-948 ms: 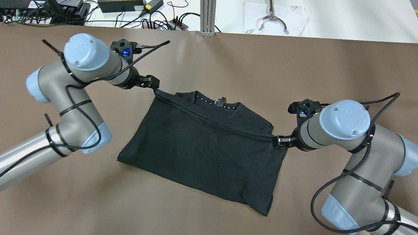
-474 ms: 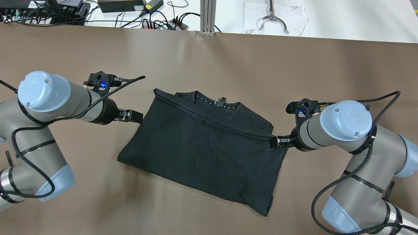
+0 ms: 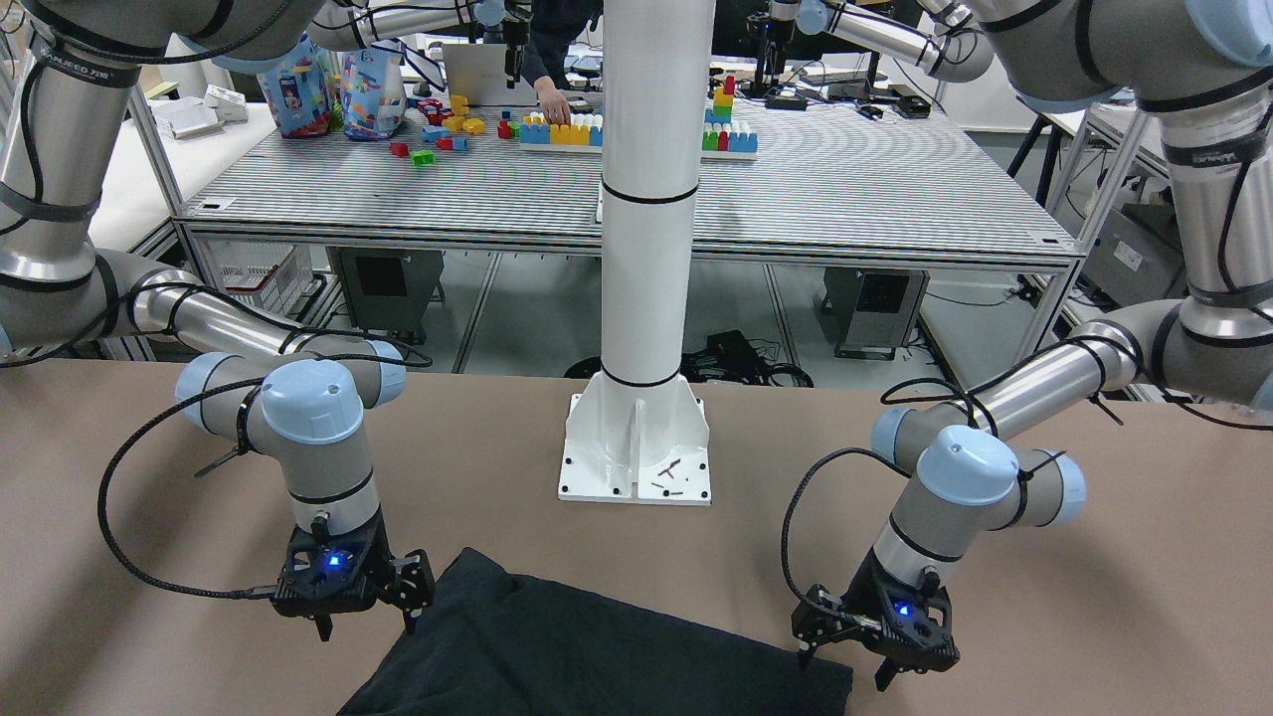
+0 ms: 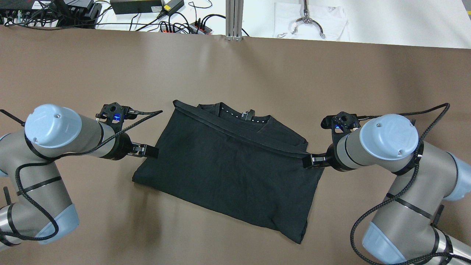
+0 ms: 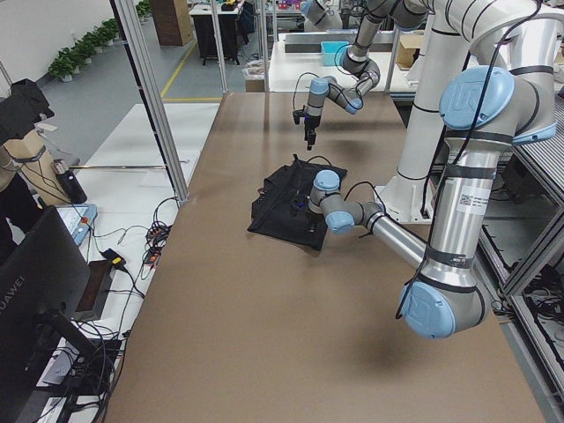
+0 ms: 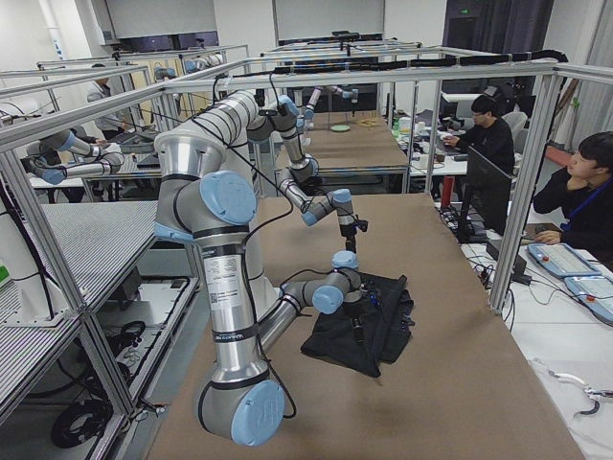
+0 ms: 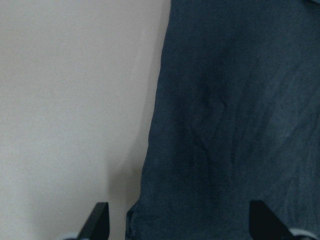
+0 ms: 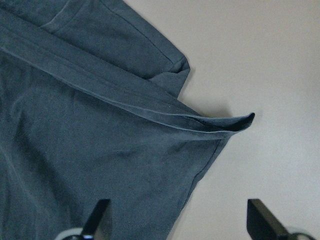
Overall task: Fold clothes
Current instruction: 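Lower the folded hem onto the shirt and open both grippers, then grasp the shirt's side edges with both grippers and rotate it upright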
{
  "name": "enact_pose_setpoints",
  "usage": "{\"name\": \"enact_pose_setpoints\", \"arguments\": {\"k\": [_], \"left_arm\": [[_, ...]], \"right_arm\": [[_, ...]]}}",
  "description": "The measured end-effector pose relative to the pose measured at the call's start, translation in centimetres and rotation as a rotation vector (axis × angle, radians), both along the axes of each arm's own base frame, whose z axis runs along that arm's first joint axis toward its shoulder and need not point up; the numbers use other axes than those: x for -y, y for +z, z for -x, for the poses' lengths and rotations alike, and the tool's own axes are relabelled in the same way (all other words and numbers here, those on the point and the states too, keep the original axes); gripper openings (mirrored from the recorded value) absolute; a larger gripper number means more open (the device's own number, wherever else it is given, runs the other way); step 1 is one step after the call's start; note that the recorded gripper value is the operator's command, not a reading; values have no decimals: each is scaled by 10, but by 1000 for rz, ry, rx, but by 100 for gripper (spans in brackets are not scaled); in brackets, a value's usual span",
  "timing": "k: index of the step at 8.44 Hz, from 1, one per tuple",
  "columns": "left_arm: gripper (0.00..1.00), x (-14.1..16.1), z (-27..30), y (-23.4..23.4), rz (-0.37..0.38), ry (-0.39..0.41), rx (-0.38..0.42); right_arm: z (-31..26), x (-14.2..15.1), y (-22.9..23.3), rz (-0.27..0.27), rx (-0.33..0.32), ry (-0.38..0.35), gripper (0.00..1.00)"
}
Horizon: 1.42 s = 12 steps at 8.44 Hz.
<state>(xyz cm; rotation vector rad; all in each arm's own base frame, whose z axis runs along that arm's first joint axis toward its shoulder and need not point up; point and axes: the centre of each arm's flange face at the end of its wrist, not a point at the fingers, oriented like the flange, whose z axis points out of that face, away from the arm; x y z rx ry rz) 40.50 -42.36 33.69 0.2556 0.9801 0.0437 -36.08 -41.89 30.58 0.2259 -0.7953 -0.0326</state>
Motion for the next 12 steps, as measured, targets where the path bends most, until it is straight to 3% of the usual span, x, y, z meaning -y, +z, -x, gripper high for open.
{"name": "enact_pose_setpoints", "arguments": {"k": [1, 2, 4, 5, 6, 7, 8, 12], "left_arm": [[98, -2, -6, 12, 7, 10, 17], [91, -3, -12, 22, 14, 18, 35], [56, -8, -32, 40, 13, 31, 71], [47, -9, -40, 44, 10, 34, 78], [31, -9, -44, 45, 9, 37, 79], [5, -9, -46, 45, 9, 40, 78], [0, -9, -47, 45, 10, 42, 76], [0, -9, -41, 44, 11, 41, 72]], "right_arm": [[0, -1, -1, -1, 2, -2, 94], [0, -2, -2, -2, 3, -2, 94], [1, -2, -2, 1, 4, 2, 94], [1, -3, -2, 2, 4, 3, 94], [1, -3, -2, 3, 4, 5, 94], [2, -3, -2, 3, 5, 5, 94], [2, -3, -2, 3, 5, 5, 94], [1, -3, -3, 1, 7, 5, 94]]}}
